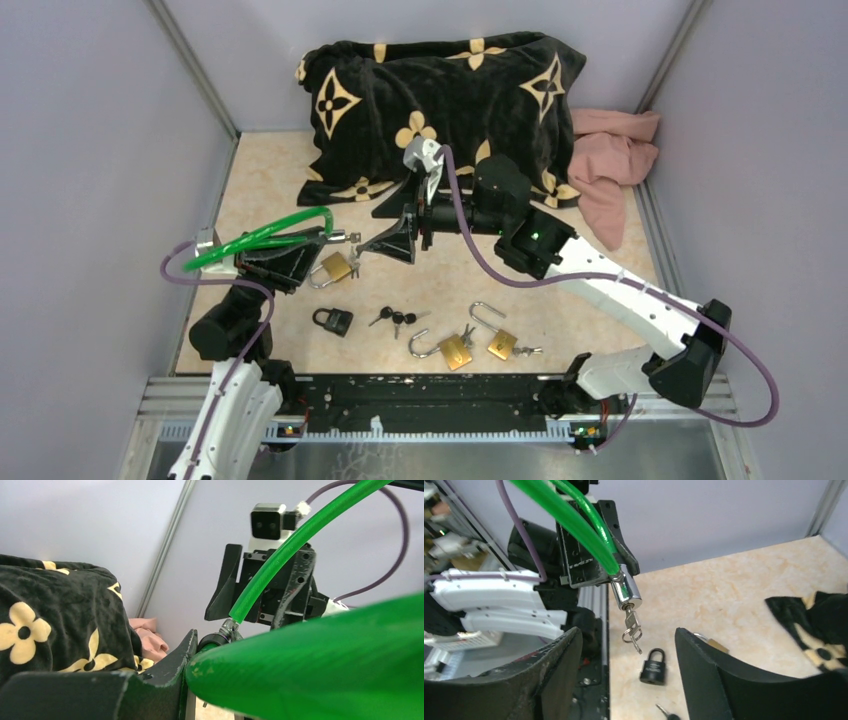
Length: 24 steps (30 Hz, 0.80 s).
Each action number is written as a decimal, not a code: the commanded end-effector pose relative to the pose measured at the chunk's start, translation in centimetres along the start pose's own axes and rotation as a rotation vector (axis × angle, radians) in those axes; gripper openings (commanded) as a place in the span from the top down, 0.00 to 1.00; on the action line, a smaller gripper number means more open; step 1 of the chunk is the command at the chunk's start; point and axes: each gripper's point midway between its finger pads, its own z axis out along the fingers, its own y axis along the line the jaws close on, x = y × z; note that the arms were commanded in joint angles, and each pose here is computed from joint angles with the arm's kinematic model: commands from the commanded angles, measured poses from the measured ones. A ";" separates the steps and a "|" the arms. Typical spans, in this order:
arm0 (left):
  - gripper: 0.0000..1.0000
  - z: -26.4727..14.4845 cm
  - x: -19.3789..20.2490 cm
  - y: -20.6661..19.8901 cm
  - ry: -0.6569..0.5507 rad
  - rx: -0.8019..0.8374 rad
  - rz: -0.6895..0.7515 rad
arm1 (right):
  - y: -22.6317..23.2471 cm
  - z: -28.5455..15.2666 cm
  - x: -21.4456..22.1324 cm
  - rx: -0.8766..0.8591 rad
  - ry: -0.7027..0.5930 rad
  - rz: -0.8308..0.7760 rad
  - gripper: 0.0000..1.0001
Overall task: Lock with the key
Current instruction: Lock the lock.
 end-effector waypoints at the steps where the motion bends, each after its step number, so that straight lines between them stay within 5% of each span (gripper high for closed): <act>1: 1.00 0.2 -1.2 -1.2 -0.044 0.036 0.033 | 0.7 0.2 -1.1 -0.074 -0.074 0.102 0.35; 24: 1.00 0.2 -1.0 -0.8 -0.039 0.021 0.021 | 0.9 3.1 1.0 -0.214 -0.041 0.202 0.71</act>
